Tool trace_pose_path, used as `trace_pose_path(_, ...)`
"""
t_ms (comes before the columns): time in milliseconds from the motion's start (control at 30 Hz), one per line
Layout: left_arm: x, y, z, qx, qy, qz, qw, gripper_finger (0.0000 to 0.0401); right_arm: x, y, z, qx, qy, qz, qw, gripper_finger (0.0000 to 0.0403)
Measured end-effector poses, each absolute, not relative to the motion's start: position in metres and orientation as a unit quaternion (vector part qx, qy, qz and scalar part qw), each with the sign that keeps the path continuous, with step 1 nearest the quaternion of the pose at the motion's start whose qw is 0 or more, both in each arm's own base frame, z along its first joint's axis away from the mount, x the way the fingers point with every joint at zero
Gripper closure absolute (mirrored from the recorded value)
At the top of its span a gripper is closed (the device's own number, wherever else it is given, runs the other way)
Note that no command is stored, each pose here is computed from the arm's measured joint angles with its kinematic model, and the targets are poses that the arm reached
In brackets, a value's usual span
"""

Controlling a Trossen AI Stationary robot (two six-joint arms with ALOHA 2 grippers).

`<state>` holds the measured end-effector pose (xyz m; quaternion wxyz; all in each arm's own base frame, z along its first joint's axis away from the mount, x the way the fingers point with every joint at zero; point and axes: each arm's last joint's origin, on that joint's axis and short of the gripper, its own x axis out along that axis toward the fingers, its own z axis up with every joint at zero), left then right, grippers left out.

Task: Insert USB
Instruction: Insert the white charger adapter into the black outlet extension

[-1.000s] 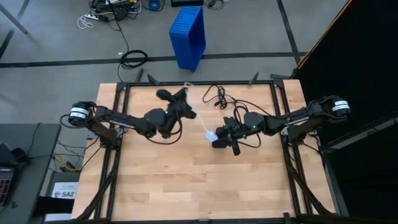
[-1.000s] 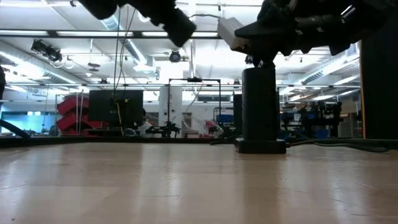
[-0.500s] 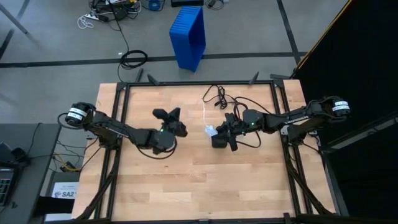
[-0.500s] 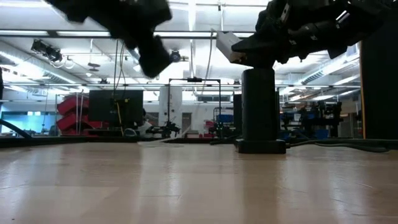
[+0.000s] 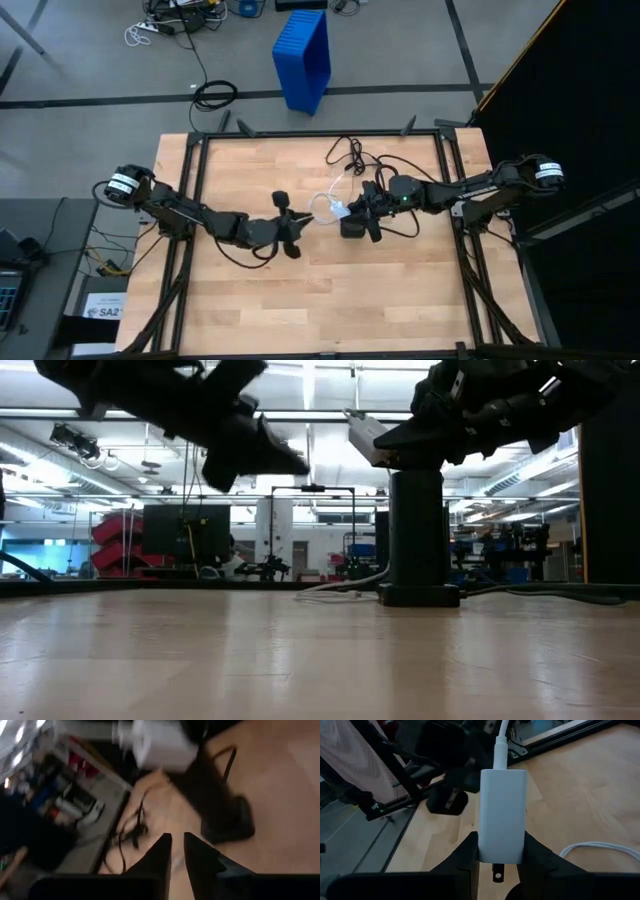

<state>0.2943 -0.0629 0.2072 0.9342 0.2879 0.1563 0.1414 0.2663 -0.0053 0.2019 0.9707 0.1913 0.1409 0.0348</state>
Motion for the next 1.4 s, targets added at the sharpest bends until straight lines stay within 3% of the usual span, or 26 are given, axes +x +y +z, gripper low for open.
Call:
trace_pose_path(300,0.315,-0.074,0.24,0.376,0.106,0.072,0.918,0.0207,0.266,-0.005,0.2,0.211,0.15,0.038,0.965,0.0336)
trace_pose_path(467,0.331,-0.069,0.248,0.415,0.141,0.068,0.896,0.0162,0.265,-0.005,0.2,0.223,0.156,0.06,0.96,0.0336)
trace_pose_path(767,0.352,-0.06,0.263,0.453,0.162,0.054,0.875,0.0158,0.265,-0.003,0.199,0.241,0.171,0.088,0.951,0.0336)
trace_pose_path(1400,0.359,-0.035,0.257,0.458,0.183,-0.003,0.87,0.0158,0.266,-0.002,0.201,0.259,0.187,0.106,0.942,0.0336)
